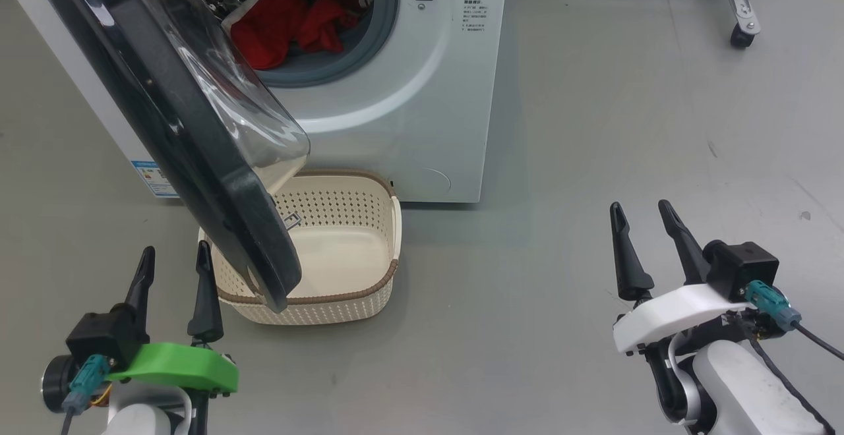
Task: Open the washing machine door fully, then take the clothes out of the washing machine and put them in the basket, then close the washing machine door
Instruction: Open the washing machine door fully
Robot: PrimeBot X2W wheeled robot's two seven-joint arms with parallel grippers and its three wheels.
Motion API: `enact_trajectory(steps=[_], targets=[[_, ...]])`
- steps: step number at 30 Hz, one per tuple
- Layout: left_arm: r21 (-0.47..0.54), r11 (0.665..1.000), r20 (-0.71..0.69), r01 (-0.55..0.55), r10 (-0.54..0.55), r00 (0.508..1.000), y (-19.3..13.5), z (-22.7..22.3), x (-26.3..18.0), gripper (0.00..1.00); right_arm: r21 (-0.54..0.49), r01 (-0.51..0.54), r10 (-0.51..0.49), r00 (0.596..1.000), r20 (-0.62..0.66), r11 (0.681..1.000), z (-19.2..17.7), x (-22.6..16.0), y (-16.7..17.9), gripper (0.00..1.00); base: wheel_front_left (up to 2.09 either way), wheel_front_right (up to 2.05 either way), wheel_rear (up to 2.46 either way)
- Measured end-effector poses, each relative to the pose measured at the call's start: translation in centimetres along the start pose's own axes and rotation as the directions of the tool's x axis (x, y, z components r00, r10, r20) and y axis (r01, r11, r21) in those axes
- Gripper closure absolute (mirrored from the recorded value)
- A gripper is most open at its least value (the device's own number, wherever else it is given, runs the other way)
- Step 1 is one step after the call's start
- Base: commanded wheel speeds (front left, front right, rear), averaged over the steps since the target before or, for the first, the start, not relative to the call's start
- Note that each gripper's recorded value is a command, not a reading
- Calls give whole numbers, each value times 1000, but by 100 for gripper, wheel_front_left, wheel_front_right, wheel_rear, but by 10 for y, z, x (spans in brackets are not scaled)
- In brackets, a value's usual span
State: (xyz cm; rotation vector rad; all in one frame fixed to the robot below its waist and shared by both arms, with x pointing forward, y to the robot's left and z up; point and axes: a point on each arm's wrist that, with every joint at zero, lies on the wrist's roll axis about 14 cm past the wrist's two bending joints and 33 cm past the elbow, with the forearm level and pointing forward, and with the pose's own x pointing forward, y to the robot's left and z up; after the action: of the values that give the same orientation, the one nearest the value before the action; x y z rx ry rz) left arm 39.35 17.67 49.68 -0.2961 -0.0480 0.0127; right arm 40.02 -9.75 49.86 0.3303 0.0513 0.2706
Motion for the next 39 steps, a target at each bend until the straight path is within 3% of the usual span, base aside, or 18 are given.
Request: enact_trajectory(steps=[39], targets=[[11, 1000, -102, -17, 18, 995, 6, -33, -4, 0, -52, 37, -37, 999, 7, 998, -12, -11, -2, 0, 0, 0, 0]])
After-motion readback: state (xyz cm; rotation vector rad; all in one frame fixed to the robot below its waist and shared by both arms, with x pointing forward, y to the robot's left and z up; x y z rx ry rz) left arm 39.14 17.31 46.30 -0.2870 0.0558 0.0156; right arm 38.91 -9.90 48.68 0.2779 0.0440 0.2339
